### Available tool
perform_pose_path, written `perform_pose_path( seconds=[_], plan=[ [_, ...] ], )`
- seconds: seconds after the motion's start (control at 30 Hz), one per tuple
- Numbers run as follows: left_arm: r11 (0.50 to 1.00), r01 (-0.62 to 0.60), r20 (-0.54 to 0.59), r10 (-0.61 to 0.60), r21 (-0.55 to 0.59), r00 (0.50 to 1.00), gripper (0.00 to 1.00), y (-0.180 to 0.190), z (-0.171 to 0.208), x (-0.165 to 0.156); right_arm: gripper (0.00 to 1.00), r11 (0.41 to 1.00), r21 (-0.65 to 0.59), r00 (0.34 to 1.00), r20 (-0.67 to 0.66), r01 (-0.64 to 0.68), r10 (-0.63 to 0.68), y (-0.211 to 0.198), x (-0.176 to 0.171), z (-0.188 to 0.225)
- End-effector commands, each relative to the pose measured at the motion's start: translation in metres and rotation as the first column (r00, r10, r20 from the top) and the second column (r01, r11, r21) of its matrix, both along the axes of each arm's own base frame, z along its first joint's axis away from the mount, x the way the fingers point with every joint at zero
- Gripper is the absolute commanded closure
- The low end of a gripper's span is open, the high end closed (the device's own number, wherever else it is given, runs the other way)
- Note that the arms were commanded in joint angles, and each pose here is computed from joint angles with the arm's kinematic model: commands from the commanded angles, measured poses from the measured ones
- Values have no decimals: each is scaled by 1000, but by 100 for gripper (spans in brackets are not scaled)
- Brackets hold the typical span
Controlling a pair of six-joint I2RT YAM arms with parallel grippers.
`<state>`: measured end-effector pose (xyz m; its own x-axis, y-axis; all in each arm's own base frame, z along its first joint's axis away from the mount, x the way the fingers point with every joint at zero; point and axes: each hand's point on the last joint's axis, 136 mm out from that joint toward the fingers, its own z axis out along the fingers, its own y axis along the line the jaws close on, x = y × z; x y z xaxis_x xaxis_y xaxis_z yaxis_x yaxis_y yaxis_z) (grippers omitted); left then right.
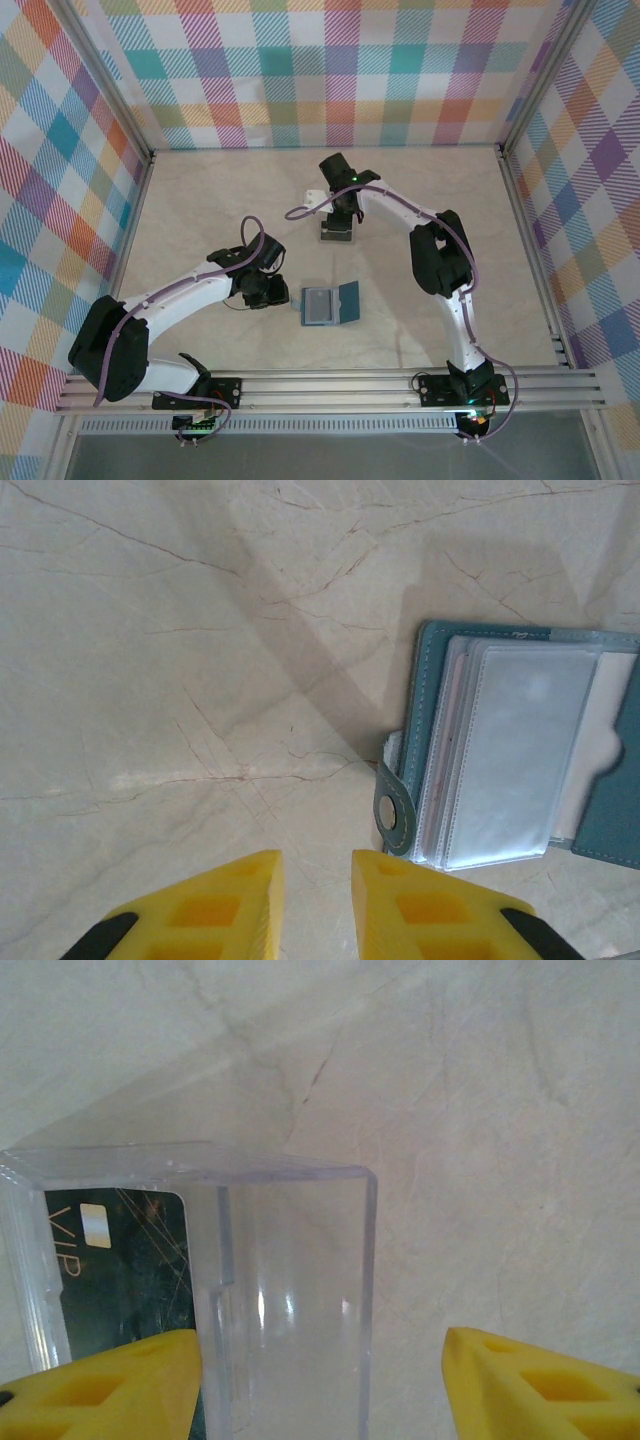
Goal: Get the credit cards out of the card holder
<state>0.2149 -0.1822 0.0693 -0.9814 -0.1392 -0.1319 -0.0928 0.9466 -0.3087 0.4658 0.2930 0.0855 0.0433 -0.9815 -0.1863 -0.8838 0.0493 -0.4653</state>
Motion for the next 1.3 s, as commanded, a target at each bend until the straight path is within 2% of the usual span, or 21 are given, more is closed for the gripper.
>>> perform_pose_path(
  seconds=[0.0, 0.17, 0.43, 0.53, 0.63, 0.73, 0.77, 0.83, 0.9, 1.0, 1.1, 1.2, 1.27],
  plan=[
    [1000, -1, 0, 1, -7, 1000, 75, 0, 5, 3, 35, 999, 42, 997, 70, 8, -11, 5, 7, 24],
    [1000, 5, 3, -5, -21, 1000, 75, -2, 7, 3, 35, 998, 64, 998, 66, 13, -17, 5, 1, 31],
    [996, 50, 5, -50, -75, 999, 75, -19, 15, 10, 34, 955, 278, 995, -26, 104, -101, 16, -33, 74],
    [992, 68, 21, -66, -107, 998, 75, -27, 23, 15, 35, 899, 375, 974, -116, 225, -196, 20, -51, 87],
    [988, 91, 24, -88, -129, 996, 75, -36, 27, 19, 37, 799, 458, 920, -241, 389, -310, 21, -72, 97],
    [984, 108, 25, -106, -145, 994, 75, -44, 25, 23, 38, 673, 500, 836, -381, 545, -395, 19, -98, 101],
    [982, 114, 23, -112, -151, 993, 75, -46, 23, 24, 39, 606, 496, 780, -457, 622, -427, 17, -108, 98],
    [979, 125, 9, -125, -162, 992, 75, -52, 20, 25, 40, 512, 472, 694, -550, 718, -465, 13, -126, 93],
    [976, 138, 1, -140, -167, 990, 74, -58, 17, 27, 41, 405, 404, 570, -644, 820, -511, 3, -143, 82],
    [981, 146, 0, -147, -127, 989, 75, -54, 8, 31, 44, 298, 290, 412, -730, 909, -546, -10, -168, 63],
    [984, 148, -17, -150, -103, 988, 77, -52, -4, 32, 47, 221, 206, 295, -795, 953, -530, -13, -187, 52],
    [986, 140, -34, -144, -89, 989, 79, -50, -13, 30, 50, 224, 122, 216, -859, 967, -464, -2, -205, 46],
    [989, 134, -39, -136, -67, 990, 80, -45, -17, 29, 52, 235, 92, 190, -878, 968, -440, 4, -212, 42]
  ],
)
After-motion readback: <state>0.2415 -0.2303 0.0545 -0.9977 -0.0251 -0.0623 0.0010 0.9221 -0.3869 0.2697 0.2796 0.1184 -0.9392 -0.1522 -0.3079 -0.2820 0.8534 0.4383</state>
